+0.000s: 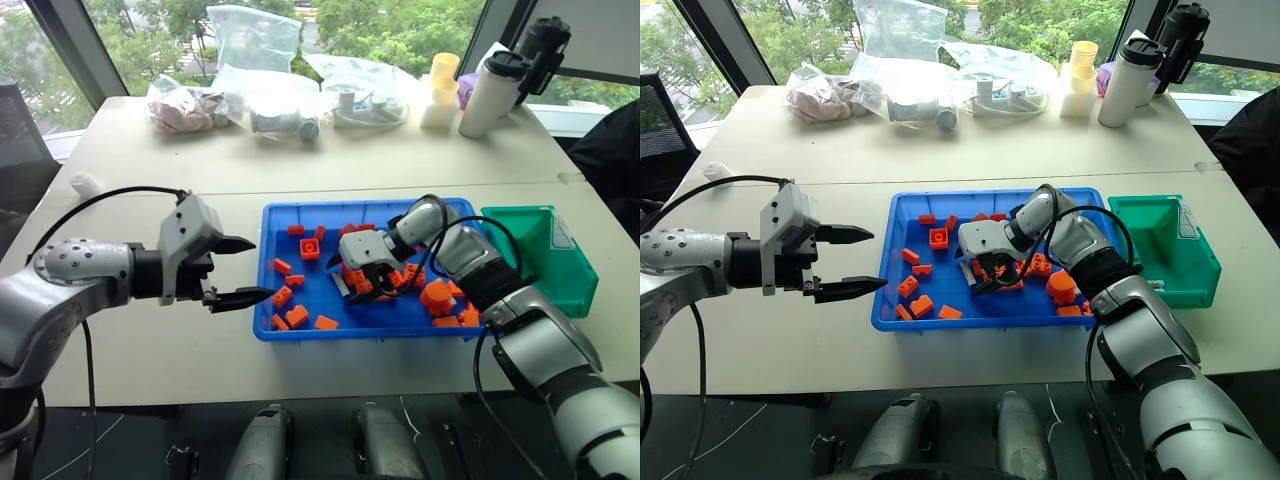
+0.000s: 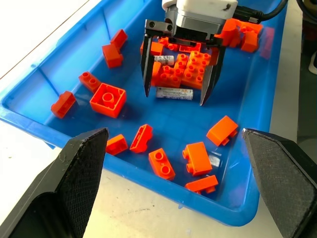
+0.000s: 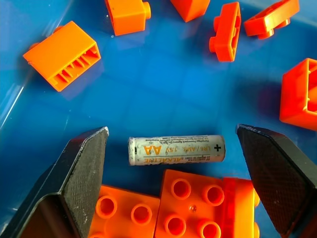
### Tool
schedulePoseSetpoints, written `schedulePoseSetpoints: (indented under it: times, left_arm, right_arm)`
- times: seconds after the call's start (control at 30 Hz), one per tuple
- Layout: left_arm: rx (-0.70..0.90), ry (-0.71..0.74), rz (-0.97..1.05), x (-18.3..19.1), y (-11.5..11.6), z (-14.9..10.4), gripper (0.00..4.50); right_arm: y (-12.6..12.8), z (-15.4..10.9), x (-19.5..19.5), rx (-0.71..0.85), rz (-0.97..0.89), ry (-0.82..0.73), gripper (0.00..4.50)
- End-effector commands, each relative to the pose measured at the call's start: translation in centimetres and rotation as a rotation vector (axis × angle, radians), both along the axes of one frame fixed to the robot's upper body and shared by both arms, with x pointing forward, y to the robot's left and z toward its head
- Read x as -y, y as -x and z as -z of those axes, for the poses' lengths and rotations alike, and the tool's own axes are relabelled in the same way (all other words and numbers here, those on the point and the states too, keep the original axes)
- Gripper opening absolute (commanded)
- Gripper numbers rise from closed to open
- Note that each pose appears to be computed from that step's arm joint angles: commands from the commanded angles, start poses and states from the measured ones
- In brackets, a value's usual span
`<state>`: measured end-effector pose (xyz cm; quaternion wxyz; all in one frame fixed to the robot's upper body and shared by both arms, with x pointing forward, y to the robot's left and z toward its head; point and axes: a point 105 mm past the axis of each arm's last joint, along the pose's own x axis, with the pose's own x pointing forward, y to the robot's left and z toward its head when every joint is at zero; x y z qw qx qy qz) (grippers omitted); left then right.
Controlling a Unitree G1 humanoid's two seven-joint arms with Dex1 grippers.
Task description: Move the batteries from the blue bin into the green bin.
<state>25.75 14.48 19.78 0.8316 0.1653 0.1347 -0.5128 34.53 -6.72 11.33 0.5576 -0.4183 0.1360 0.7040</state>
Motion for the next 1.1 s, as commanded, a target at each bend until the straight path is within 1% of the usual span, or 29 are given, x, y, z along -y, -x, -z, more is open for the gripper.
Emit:
schedulePoseSetpoints:
  times: [0.03,0.07,0.1,0.23,0.33,0.4,0.43,0.5,0.53,0.6,0.67,0.7,0.77,0.83,0.93,0.97,1.07,1.1]
  left_arm:
    - [0.049,0.001,-0.002,0.0,0.1,-1.1,4.50]
    - [0.049,0.001,-0.002,0.0,0.1,-1.0,4.50]
    - [0.050,0.001,-0.002,0.0,0.0,-1.0,4.50]
    - [0.052,0.003,0.000,0.2,-0.1,-1.1,4.50]
    - [0.053,0.005,0.004,0.2,-0.2,-1.1,4.50]
    - [0.054,0.009,0.012,0.4,-0.1,-1.2,4.50]
    - [0.054,0.021,0.022,0.6,0.0,-1.4,4.50]
    - [0.061,0.067,0.049,1.2,0.2,-2.3,4.50]
    - [0.070,0.087,0.061,1.5,0.2,-2.7,4.50]
    - [0.116,0.124,0.044,1.8,-0.7,-3.6,4.50]
    - [0.139,0.163,0.042,2.3,-1.5,-4.3,4.50]
    - [0.138,0.172,0.064,2.7,-1.6,-4.4,4.50]
    - [0.132,0.182,0.123,3.8,-1.7,-4.4,4.50]
    - [0.132,0.192,0.157,4.7,-2.0,-4.5,4.50]
    - [0.130,0.225,0.221,6.4,-2.9,-4.5,4.50]
    - [0.131,0.230,0.237,6.9,-3.2,-4.4,4.50]
    - [0.131,0.219,0.277,8.1,-4.0,-3.7,4.50]
    - [0.135,0.207,0.286,8.2,-4.2,-3.5,4.50]
  right_arm:
    - [-0.1,-0.3,-0.4,0.011,-0.015,0.002,2.88]
    - [0.0,-0.3,-0.4,0.012,-0.017,0.000,2.45]
    - [0.0,-0.4,-0.5,0.013,-0.019,-0.001,2.16]
    - [0.0,-0.8,-0.5,0.028,-0.011,-0.017,2.20]
    - [-0.2,-1.8,-0.6,0.055,0.008,-0.056,2.20]
    - [-0.5,-3.6,-0.8,0.082,0.038,-0.116,2.20]
    - [-0.8,-5.3,-0.7,0.098,0.077,-0.179,2.20]
    - [-1.4,-9.9,0.6,0.116,0.214,-0.357,2.20]
    - [-1.6,-12.0,1.7,0.108,0.297,-0.449,2.20]
    - [-1.8,-15.0,4.4,0.100,0.457,-0.599,2.20]
    - [-1.6,-16.7,7.7,0.112,0.618,-0.702,2.20]
    - [-1.4,-17.2,9.4,0.128,0.698,-0.731,2.20]
    - [-0.8,-17.5,13.2,0.173,0.873,-0.769,2.20]
    - [-0.1,-17.0,15.9,0.210,1.001,-0.759,2.20]
    - [1.8,-14.0,20.4,0.276,1.195,-0.607,2.20]
    - [2.5,-13.2,21.3,0.282,1.236,-0.578,2.20]
    - [3.6,-11.6,22.6,0.265,1.338,-0.592,2.20]
    - [3.7,-10.9,23.2,0.270,1.375,-0.572,2.20]
